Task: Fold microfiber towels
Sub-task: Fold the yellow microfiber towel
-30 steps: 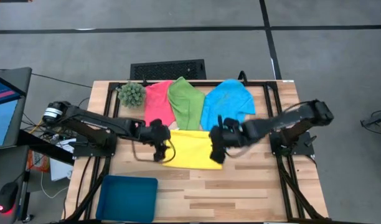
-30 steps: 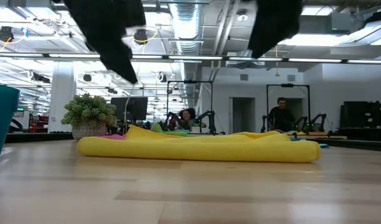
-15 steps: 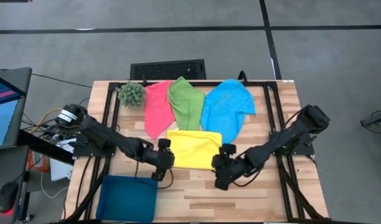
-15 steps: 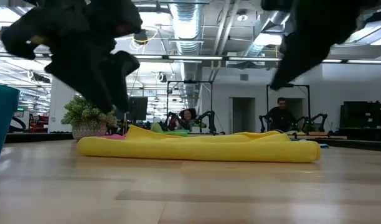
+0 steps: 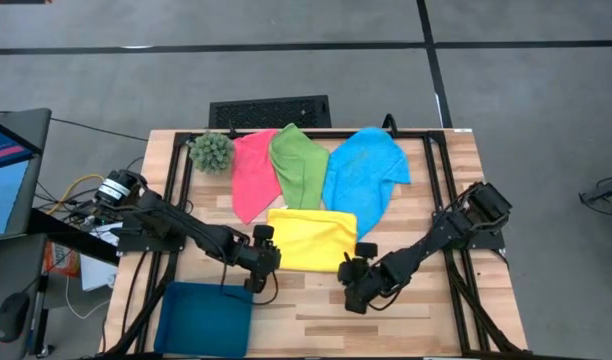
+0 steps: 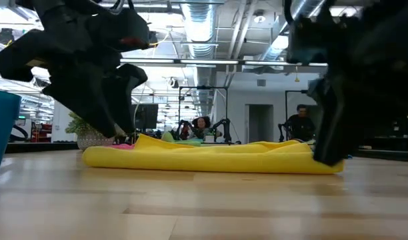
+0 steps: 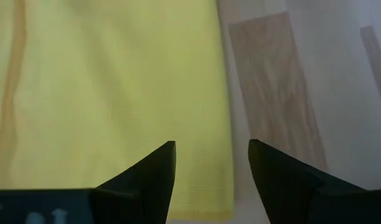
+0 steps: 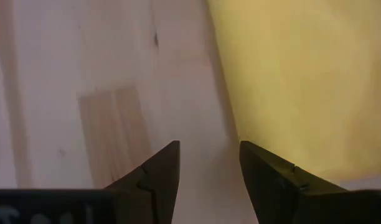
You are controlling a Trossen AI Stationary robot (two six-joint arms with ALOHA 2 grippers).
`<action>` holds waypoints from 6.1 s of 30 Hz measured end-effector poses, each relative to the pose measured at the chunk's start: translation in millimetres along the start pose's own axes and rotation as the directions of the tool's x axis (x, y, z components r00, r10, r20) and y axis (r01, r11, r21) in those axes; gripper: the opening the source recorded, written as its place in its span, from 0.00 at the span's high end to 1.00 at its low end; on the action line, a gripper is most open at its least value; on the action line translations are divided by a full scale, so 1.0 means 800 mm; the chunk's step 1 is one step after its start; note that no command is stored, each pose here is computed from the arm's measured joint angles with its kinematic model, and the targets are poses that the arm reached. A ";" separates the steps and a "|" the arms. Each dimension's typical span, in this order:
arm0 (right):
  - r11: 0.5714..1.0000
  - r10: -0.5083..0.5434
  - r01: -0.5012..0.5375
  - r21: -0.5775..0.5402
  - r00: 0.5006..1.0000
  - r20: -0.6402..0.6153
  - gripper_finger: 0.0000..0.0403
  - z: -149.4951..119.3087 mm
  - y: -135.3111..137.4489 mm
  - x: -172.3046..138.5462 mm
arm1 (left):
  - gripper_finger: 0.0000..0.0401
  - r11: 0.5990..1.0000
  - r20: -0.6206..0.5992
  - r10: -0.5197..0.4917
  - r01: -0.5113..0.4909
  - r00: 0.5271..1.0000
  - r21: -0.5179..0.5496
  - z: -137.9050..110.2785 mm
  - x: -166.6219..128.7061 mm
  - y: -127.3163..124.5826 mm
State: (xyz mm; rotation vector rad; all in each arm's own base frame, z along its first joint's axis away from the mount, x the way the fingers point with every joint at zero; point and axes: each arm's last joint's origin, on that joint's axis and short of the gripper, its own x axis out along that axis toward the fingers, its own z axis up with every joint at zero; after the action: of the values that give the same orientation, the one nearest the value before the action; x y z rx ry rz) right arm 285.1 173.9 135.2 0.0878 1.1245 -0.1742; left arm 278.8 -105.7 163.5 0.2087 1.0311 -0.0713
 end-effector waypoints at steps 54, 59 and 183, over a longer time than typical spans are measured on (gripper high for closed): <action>0.998 0.047 -0.048 0.041 0.999 0.025 0.58 0.009 -0.015 -0.054 | 0.63 0.985 -0.059 0.028 -0.038 0.998 -0.171 0.001 -0.029 0.013; 0.999 0.030 -0.030 0.026 1.000 0.001 0.58 0.005 -0.017 -0.054 | 0.63 0.996 -0.110 0.058 -0.065 0.992 -0.065 -0.010 -0.008 0.002; 0.991 0.126 -0.127 0.047 0.992 0.025 0.94 0.014 -0.116 -0.072 | 0.99 0.997 -0.132 0.003 -0.012 0.991 -0.072 -0.006 -0.015 0.057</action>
State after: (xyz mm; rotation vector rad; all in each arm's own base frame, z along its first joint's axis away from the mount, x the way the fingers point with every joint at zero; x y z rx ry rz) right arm 253.7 86.4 193.5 0.1994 1.0892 -0.0894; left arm 275.8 -60.8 177.4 0.1528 1.1624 -0.0135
